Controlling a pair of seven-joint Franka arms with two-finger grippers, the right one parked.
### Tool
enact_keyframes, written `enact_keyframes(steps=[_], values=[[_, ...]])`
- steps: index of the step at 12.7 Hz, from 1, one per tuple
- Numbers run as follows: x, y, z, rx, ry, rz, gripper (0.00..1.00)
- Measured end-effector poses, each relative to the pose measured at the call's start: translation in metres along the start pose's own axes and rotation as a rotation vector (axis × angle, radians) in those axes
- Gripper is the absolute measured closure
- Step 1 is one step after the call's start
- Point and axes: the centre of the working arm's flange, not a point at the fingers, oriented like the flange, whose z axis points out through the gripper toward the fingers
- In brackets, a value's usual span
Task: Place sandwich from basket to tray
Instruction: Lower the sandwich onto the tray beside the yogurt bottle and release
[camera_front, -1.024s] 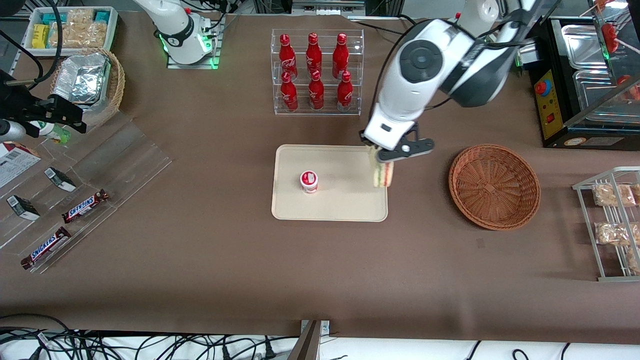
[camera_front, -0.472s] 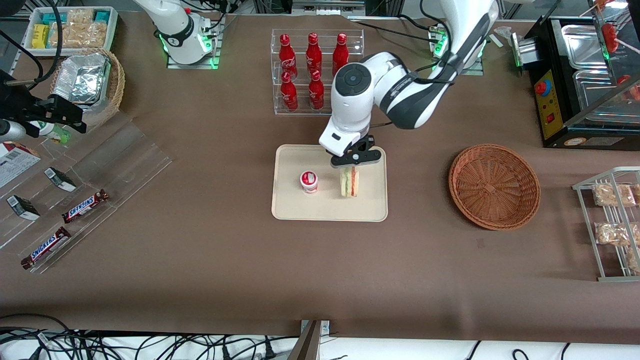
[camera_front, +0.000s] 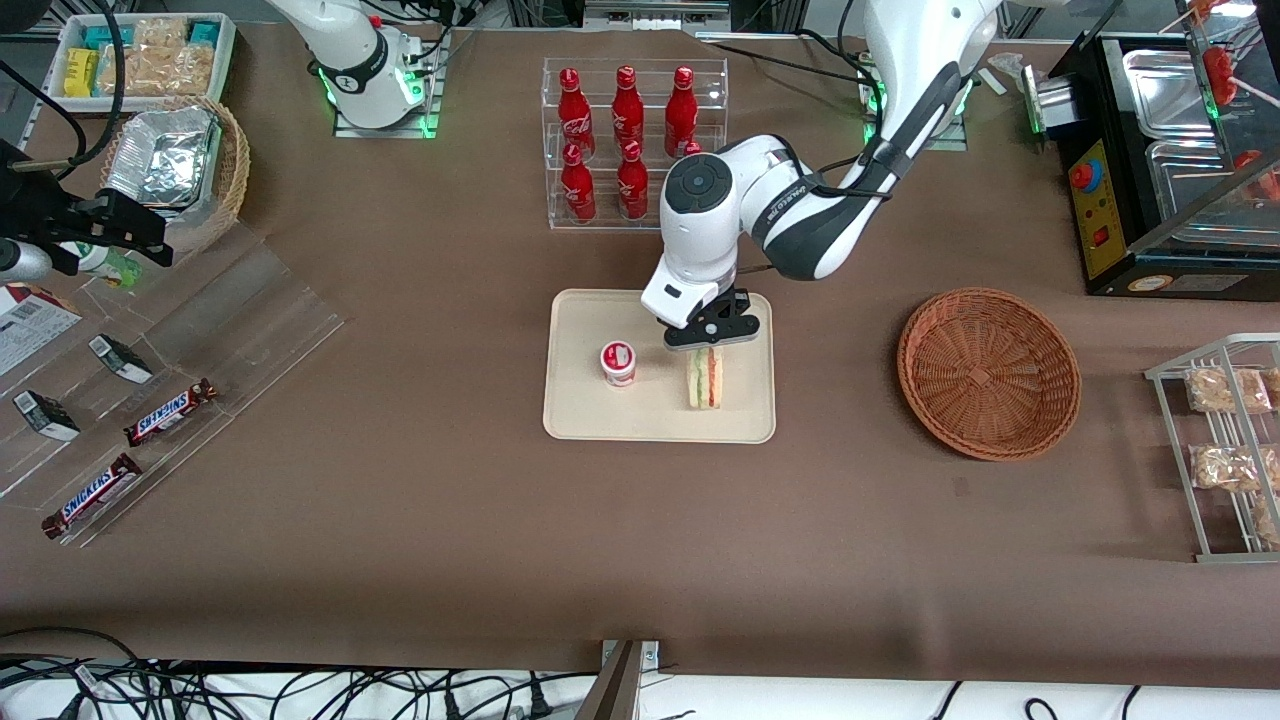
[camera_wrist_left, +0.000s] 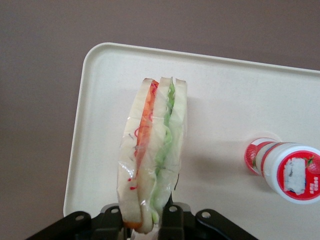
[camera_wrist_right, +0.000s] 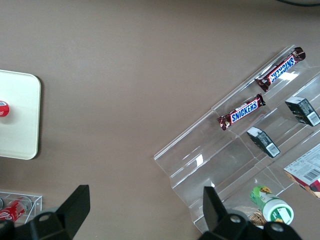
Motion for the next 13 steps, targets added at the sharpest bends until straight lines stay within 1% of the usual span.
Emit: enact_keyframes(steps=[2, 3, 4, 6, 7, 12, 13], values=[[-0.004, -0.001, 0.008, 0.002, -0.006, -0.002, 0.76], [-0.005, 0.000, 0.011, -0.003, -0.002, -0.005, 0.76], [-0.007, 0.000, 0.016, -0.003, 0.016, -0.007, 0.76], [-0.012, -0.002, 0.027, 0.015, 0.050, -0.010, 0.76], [-0.013, -0.003, 0.032, 0.022, 0.055, -0.007, 0.76], [-0.015, -0.003, 0.042, 0.021, 0.049, -0.010, 0.76], [-0.015, -0.002, 0.043, 0.021, 0.048, -0.010, 0.73]])
